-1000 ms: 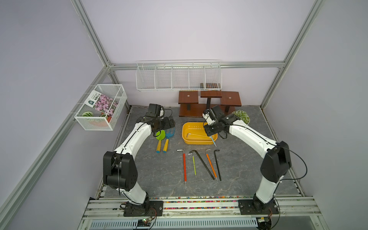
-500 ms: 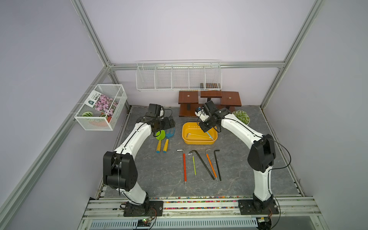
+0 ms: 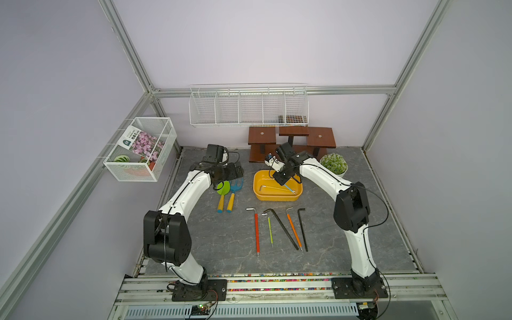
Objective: Put the hex key on the desktop into the storage box
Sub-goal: Pick up the Allen key from the center of the board, then place the Allen key in the storage box.
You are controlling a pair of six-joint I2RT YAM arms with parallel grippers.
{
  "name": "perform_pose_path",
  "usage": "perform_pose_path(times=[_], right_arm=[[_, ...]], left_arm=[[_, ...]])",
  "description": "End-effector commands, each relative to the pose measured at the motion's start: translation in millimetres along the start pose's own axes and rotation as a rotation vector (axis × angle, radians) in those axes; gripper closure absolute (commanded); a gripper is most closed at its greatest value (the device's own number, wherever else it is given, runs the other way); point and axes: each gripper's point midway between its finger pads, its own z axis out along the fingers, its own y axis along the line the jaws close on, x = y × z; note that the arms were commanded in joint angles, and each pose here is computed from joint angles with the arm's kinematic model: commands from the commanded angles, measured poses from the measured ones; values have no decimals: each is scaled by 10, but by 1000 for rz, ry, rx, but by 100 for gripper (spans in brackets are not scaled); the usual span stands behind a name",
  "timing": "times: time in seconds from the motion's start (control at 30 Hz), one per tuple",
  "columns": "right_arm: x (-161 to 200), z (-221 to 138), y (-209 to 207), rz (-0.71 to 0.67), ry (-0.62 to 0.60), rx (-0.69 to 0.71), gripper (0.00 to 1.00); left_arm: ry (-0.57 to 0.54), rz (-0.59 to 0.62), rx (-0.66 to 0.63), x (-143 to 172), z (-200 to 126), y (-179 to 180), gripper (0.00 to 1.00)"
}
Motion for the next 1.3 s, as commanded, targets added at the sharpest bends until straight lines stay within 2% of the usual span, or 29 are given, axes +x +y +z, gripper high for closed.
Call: perform_pose_path(times=[0.0, 0.67, 0.97, 1.13, 1.27], right_arm=[[-155, 59, -5, -42, -54, -13, 100], [-210, 526, 184, -113, -47, -79, 99], [-173, 622, 322, -90, -31, -117, 97], [-164, 653, 413, -54, -32, -163, 90], [-171, 618, 449, -43, -35, -170, 78]], left_arm=[[16, -24, -4, 16, 71, 37, 0], [40, -27, 0, 57, 148, 49, 0], [19, -20, 20, 26, 88, 6, 0], [9, -16, 38, 19, 72, -26, 0], [4, -11, 50, 13, 60, -51, 0]])
